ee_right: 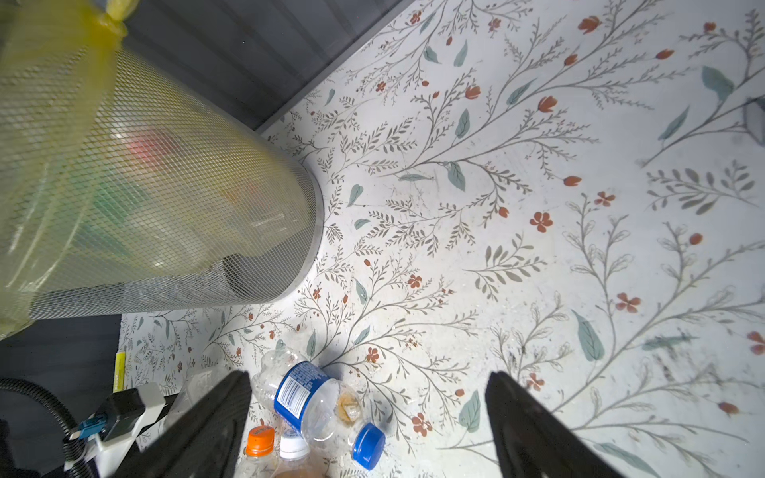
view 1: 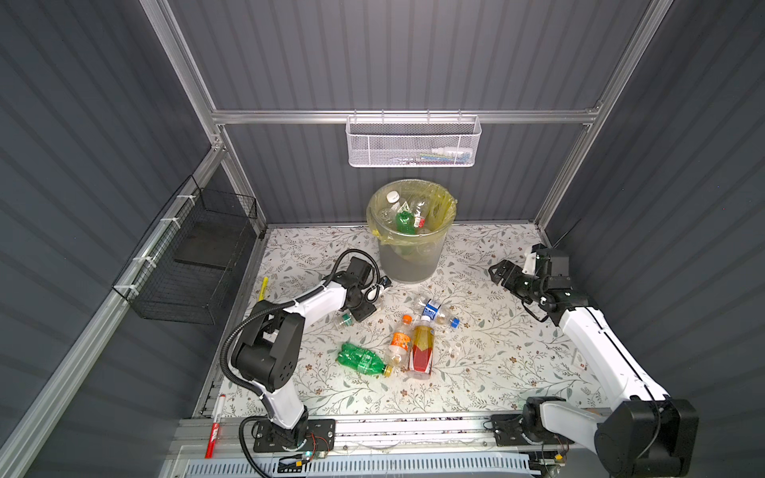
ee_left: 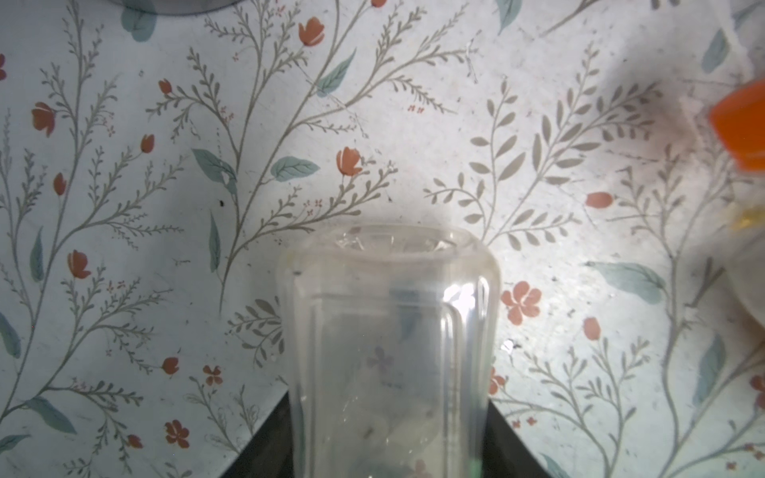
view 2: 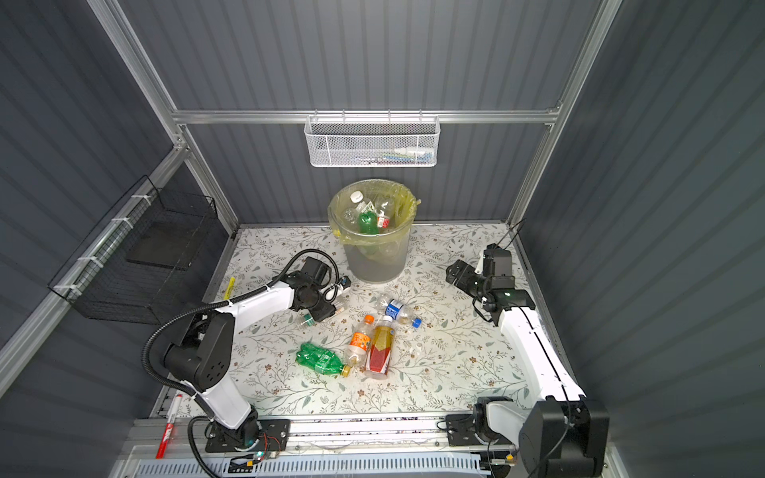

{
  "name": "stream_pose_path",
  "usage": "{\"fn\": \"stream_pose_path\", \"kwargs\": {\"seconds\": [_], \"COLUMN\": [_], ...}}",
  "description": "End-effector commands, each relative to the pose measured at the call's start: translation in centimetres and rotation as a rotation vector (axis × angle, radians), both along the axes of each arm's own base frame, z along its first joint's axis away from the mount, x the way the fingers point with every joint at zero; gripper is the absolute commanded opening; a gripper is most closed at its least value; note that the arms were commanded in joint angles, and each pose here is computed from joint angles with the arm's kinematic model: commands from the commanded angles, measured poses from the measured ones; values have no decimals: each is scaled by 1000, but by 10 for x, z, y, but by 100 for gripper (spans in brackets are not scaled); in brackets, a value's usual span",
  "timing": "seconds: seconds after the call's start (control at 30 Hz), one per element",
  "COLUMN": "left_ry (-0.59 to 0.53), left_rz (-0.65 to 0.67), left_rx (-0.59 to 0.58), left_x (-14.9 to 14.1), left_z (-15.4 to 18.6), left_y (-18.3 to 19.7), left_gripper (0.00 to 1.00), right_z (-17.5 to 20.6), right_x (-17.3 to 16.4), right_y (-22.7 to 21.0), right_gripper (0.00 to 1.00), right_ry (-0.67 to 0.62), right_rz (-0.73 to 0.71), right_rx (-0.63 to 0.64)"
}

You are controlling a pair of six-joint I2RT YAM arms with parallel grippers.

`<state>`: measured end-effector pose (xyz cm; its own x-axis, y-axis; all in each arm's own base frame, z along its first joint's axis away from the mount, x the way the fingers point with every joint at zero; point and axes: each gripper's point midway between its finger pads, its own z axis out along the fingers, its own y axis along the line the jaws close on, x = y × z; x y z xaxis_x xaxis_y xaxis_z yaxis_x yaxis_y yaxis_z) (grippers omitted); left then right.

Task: Throw the plastic bottles in the bin
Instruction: Pick up the plastic bottle from the center of the table, then throw the plastic bottle into the trash bin.

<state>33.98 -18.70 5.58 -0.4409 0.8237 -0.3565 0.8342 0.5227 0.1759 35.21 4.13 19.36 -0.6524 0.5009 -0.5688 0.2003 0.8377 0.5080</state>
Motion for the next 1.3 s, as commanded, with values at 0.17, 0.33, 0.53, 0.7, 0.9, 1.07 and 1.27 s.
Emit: {"fn": "stream_pose_path", "kwargs": {"seconds": [0.17, 0.33, 0.53, 0.7, 0.9, 1.07, 1.27], "left_ry": [-302, -577, -950, -1189, -1293, -1017, -855], "left_rz": [125, 169, 62, -92, -213, -11, 129], "left_rx": [-273, -505, -810, -1050, -1234, -1182, -1084], "left_x": [22, 29, 3, -35, -30, 88, 127], "left_z": [99, 198, 335, 431, 512, 506, 459], "left_y": [-14, -17, -18, -20, -40, -88, -96], "left_gripper": [44, 48, 53, 53, 55, 70, 100], "right_z": [-17, -9, 2, 7, 14, 19, 17], "right_x": [-8, -9, -9, -9, -5, -2, -12], "right_y": [-2, -5, -10, -11, -9, -4, -2], "right_gripper": [90, 89, 89, 89, 89, 89, 92], "right_ry": [74, 73, 48, 34, -6, -25, -12], "right_rz": [26, 21, 1, -1, -13, -12, 4], "right_rx": [-37, -61, -86, -92, -72, -49, -73]}}
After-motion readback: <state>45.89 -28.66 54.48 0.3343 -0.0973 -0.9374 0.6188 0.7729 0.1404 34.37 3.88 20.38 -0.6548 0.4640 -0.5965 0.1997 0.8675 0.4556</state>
